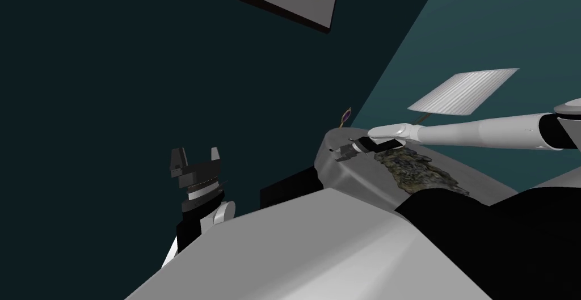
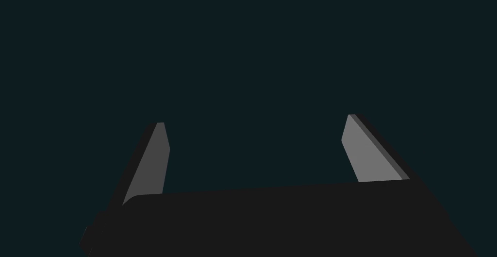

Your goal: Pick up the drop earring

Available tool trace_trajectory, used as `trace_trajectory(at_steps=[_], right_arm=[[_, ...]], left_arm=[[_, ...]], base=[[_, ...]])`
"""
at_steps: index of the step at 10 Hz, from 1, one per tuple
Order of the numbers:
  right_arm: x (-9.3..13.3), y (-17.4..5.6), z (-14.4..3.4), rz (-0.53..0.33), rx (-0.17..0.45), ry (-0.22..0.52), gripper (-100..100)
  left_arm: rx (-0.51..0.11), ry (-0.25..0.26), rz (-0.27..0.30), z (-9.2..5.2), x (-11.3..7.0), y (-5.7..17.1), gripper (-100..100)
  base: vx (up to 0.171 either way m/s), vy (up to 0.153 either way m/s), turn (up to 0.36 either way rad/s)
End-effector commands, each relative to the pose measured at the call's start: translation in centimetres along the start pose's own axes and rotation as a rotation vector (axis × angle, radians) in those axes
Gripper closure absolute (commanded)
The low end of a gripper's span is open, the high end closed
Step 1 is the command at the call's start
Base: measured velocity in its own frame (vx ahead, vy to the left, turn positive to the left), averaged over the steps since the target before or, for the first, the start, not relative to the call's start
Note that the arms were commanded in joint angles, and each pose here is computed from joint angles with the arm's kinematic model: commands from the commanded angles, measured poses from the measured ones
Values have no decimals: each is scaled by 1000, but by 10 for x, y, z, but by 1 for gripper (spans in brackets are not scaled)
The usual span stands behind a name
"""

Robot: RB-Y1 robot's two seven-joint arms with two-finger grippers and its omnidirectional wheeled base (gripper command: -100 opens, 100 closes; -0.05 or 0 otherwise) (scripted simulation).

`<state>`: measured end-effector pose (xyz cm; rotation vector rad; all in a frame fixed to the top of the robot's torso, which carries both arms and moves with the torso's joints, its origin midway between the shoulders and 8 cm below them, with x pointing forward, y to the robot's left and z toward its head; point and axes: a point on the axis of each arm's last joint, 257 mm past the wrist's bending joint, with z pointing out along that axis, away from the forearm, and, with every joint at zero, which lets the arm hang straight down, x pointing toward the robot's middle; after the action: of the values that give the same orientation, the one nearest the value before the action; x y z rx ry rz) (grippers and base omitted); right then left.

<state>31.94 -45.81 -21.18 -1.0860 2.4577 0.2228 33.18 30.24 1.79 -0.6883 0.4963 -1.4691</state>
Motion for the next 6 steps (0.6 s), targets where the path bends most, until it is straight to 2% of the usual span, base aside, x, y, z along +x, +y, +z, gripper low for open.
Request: trace_trajectory(at_steps=[1, 2, 4, 5, 6], right_arm=[[-6, -8, -4, -21, 11, 9, -100], [2, -4, -1, -9, 0, 22, -100], [14, -12, -7, -41, 5, 102, -100], [14, -12, -7, -41, 5, 102, -100], [18, -16, -10, -55, 6, 134, -100]], left_arm=[[0, 0, 0, 0, 0, 0, 0], [0, 0, 0, 0, 0, 0, 0], [0, 0, 0, 0, 0, 0, 0], [0, 0, 0, 0, 0, 0, 0], [0, 0, 0, 0, 0, 0, 0]], base=[[28, 17, 18], [15, 11, 2], [35, 33, 53], [32, 31, 22], [25, 31, 27]])
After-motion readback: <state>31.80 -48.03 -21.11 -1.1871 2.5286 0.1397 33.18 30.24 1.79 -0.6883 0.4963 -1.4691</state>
